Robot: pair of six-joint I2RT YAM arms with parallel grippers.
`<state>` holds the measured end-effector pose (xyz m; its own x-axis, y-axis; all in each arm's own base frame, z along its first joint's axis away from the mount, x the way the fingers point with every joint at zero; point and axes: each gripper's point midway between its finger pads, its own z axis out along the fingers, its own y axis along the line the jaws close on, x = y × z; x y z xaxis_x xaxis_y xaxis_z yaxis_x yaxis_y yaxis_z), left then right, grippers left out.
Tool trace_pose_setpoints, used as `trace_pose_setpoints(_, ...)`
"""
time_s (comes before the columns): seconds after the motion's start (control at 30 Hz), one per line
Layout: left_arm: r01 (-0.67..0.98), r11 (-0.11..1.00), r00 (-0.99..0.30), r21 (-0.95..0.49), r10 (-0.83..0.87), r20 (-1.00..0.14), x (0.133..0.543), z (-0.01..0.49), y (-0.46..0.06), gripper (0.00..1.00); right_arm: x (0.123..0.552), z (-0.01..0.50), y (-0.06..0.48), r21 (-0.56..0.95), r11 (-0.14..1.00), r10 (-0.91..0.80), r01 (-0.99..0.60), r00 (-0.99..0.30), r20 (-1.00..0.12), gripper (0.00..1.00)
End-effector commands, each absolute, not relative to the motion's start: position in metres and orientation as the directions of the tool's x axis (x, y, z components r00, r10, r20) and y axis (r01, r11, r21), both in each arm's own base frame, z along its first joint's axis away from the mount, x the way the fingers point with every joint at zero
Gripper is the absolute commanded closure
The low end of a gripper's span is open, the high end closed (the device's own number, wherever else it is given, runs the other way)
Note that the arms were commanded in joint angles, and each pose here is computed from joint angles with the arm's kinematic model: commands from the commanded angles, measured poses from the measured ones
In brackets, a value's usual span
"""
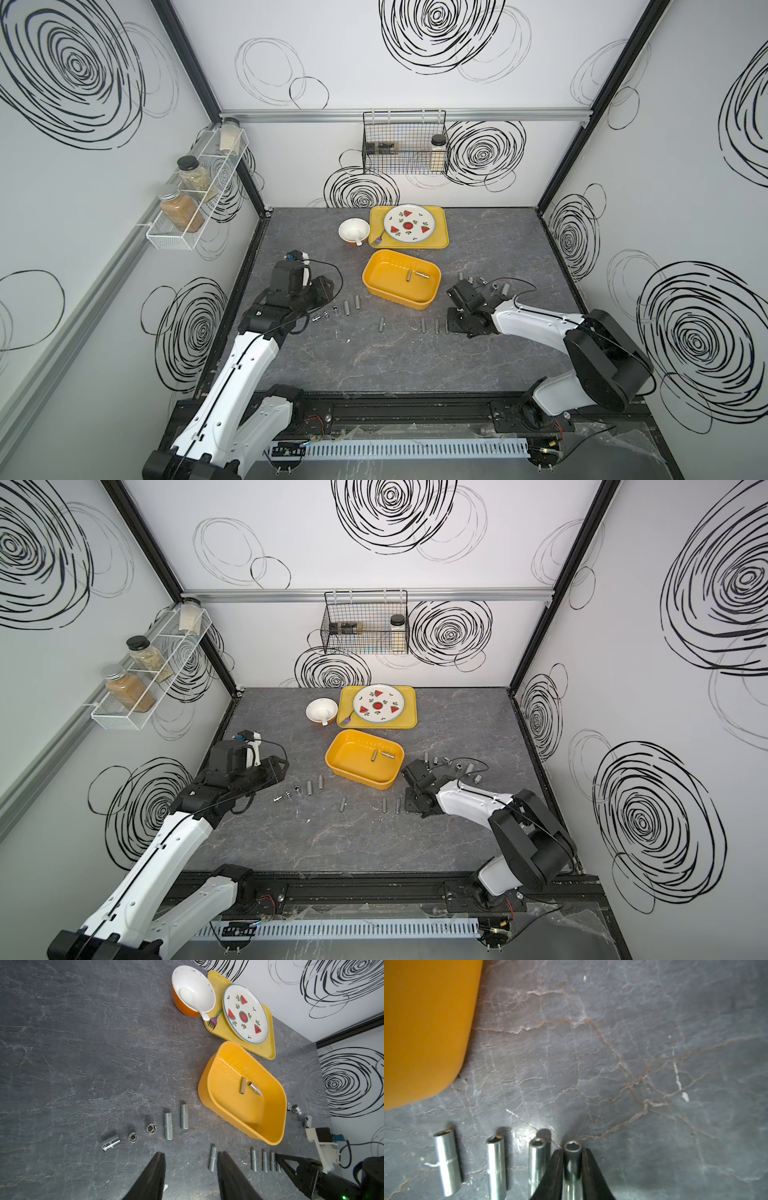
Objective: Take out the socket from the storage box
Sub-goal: Place the socket head at the center of the board.
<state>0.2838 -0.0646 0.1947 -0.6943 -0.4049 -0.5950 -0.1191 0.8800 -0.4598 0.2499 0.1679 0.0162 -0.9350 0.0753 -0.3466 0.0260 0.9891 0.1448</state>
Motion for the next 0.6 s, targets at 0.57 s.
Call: trace_pose_setpoints(0.57, -0.116, 0.88, -0.688, -0.461, -0.407, -0.602, 0.288, 0.193, -0.063, 0.52, 0.264, 0.062, 0.172, 0.169, 0.986, 0.086, 0.013, -0.9, -0.427, 0.72)
